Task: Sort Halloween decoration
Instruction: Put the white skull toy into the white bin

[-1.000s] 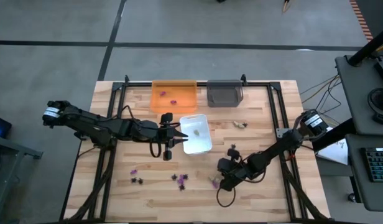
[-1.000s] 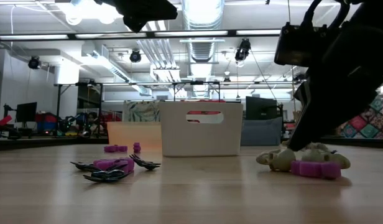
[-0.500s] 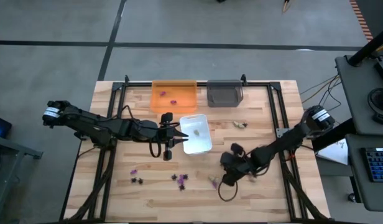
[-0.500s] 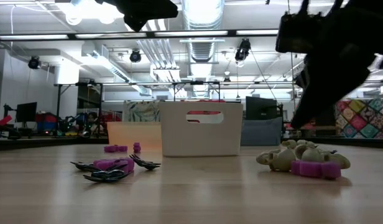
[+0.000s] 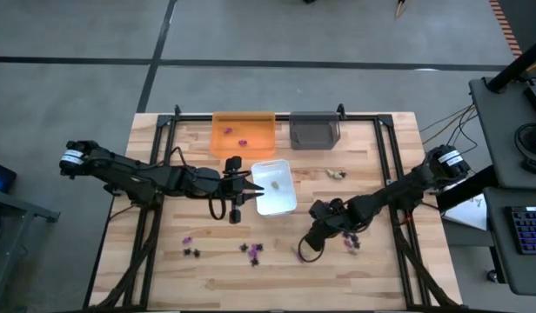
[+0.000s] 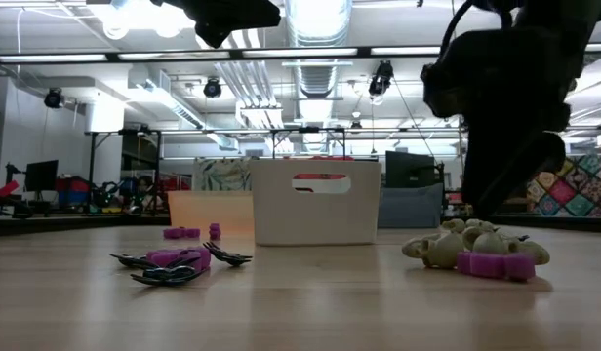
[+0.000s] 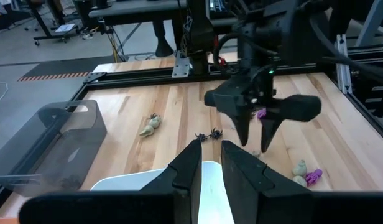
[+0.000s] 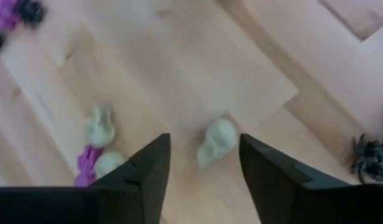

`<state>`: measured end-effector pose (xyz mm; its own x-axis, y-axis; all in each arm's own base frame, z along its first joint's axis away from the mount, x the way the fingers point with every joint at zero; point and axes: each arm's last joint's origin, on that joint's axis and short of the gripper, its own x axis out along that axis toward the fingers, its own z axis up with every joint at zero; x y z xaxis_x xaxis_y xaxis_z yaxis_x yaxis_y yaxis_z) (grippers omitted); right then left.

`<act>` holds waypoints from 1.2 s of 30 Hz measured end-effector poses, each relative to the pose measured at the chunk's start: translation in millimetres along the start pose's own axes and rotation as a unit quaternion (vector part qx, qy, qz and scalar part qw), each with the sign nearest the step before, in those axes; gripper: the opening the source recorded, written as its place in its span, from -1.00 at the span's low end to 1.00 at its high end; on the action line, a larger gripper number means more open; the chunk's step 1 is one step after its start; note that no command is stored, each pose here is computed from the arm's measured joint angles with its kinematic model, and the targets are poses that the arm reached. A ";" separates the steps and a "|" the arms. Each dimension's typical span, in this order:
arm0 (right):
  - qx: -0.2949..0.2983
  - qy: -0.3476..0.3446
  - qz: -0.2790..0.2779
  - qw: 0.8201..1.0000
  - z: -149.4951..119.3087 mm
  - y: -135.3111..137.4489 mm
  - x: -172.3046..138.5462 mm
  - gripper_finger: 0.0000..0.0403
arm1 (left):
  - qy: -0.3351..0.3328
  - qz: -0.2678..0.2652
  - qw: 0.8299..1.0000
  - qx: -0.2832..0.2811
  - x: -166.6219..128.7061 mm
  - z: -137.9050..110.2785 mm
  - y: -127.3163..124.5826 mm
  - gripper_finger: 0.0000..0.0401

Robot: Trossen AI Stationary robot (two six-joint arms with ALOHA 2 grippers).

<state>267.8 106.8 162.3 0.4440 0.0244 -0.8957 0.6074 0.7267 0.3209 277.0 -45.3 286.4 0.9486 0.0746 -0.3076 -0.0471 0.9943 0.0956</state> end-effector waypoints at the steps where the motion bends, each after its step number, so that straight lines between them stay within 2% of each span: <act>1: 0.008 0.000 -0.002 1.000 0.4 -0.4 0.8 -0.04 | 0.000 0.000 1.000 0.000 -0.1 0.1 0.0 -0.78; 12: 0.023 0.004 -0.012 1.000 0.8 -1.6 7.8 0.02 | -0.001 0.002 1.000 0.008 0.1 0.2 0.5 -0.78; 20: 0.008 0.016 -0.042 0.999 -3.8 -5.0 27.0 0.01 | -0.003 0.002 1.000 0.008 0.1 0.6 0.5 -0.78; 23: 0.008 0.013 -0.044 0.999 -3.7 -5.0 28.2 -0.07 | -0.003 0.002 1.000 0.008 0.1 0.6 0.5 -0.78; 31: 0.006 0.011 -0.039 0.999 -3.3 -4.1 28.2 -0.43 | -0.003 0.002 1.000 0.008 0.1 0.6 0.5 -0.78; 36: 0.005 0.011 -0.039 0.999 -3.3 -4.0 28.3 -0.51 | -0.003 0.002 1.000 0.008 0.1 0.6 0.5 -0.78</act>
<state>275.8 106.9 134.7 0.3811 -0.0163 -0.9244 0.6457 0.7202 0.2535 277.3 -44.8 287.0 0.9504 0.0783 -0.3011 -0.0461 0.9926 0.1126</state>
